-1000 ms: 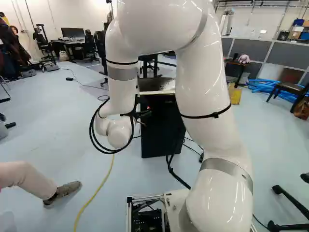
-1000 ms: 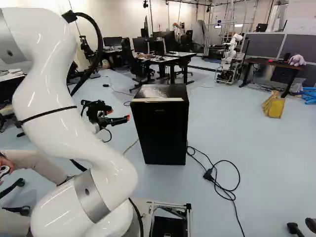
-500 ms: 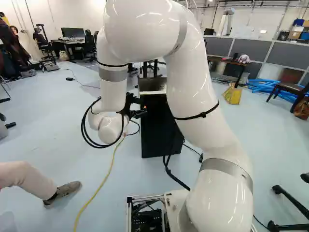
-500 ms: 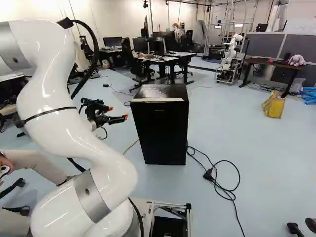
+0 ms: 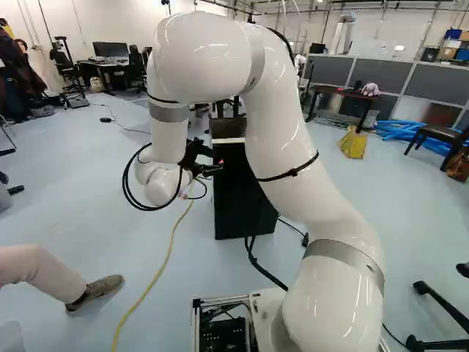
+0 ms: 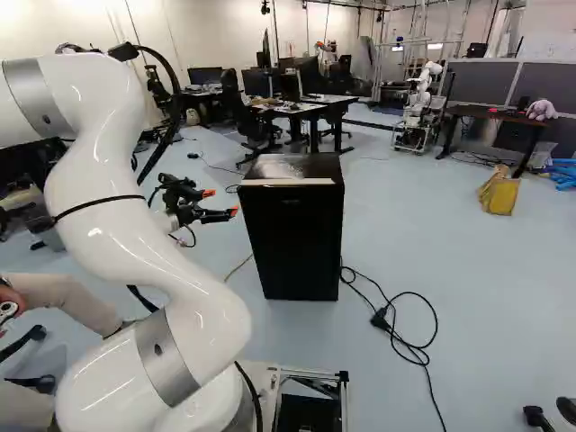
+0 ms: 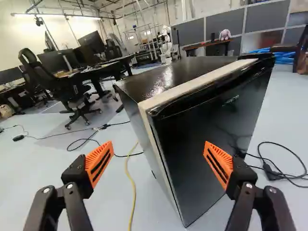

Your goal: Grab a drink from the fridge

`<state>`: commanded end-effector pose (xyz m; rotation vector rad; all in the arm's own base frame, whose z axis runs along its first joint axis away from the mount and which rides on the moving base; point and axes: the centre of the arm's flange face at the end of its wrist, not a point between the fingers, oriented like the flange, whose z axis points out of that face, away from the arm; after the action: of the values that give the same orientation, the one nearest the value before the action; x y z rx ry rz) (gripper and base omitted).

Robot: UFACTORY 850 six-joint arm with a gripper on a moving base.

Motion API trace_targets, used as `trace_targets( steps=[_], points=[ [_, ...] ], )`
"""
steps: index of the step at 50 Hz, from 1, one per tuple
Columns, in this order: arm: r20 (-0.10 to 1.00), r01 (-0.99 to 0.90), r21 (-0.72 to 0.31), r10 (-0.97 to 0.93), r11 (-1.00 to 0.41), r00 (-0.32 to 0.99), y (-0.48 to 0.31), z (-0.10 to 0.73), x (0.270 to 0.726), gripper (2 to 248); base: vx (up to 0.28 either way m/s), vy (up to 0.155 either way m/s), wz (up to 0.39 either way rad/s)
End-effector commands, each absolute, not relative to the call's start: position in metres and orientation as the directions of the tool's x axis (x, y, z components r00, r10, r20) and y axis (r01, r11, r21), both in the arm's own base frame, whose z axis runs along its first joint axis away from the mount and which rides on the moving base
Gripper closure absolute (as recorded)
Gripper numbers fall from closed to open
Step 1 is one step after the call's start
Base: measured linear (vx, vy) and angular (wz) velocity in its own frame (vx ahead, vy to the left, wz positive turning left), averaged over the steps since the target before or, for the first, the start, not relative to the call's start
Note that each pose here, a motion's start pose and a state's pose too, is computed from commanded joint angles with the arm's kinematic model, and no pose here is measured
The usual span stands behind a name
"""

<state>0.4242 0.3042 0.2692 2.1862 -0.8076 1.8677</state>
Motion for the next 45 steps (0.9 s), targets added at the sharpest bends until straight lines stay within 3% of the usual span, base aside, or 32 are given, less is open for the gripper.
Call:
trace_targets(
  steps=[45],
  points=[
    [0.935, -0.598, -0.279, -0.354, -0.751, 0.009, 0.302, 0.265, 0.466, 3, 0.0, 0.0, 0.0]
  ],
)
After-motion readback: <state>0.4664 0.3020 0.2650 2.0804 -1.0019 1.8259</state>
